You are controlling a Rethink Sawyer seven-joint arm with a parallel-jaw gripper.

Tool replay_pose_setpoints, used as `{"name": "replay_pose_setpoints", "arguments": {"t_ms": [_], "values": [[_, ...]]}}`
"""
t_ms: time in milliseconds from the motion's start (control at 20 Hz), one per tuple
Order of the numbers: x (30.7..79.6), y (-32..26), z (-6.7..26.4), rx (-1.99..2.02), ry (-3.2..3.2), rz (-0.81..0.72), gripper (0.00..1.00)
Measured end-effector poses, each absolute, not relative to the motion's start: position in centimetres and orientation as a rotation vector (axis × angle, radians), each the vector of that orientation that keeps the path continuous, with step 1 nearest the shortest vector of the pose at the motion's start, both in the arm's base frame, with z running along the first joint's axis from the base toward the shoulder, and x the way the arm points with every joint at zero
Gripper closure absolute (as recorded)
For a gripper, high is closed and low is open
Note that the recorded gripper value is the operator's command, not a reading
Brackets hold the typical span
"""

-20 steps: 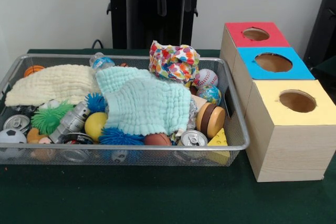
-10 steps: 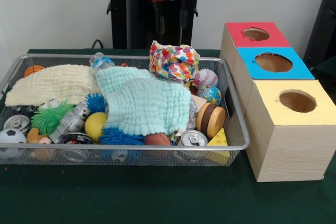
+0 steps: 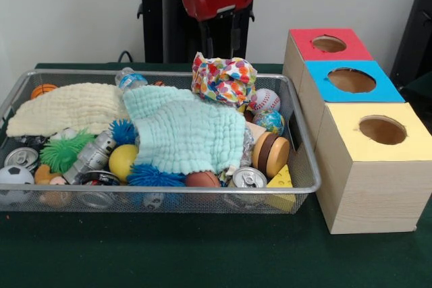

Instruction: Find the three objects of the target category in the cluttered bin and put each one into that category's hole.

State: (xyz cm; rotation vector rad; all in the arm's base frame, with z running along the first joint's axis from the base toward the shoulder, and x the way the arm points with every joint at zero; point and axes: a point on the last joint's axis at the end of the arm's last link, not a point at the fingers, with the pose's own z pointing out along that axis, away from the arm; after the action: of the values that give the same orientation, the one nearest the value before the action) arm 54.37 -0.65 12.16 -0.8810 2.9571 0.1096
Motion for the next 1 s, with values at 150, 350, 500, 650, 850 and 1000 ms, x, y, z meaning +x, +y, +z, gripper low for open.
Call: {"name": "replay_pose_setpoints", "arguments": {"t_ms": [150,350,500,650,850,1000], "values": [[54.3,-0.9,11.9,-0.881,2.958,0.110,0.00],[54.2,-1.2,11.8,-0.876,2.961,0.111,0.00],[53.9,-1.4,11.4,-0.884,2.963,0.111,0.00],[53.7,-1.5,11.0,-0.897,2.963,0.111,0.00],[53.5,-1.6,10.4,-0.908,2.952,0.109,0.00],[53.3,-1.5,9.7,-0.915,2.940,0.111,0.00]]}}
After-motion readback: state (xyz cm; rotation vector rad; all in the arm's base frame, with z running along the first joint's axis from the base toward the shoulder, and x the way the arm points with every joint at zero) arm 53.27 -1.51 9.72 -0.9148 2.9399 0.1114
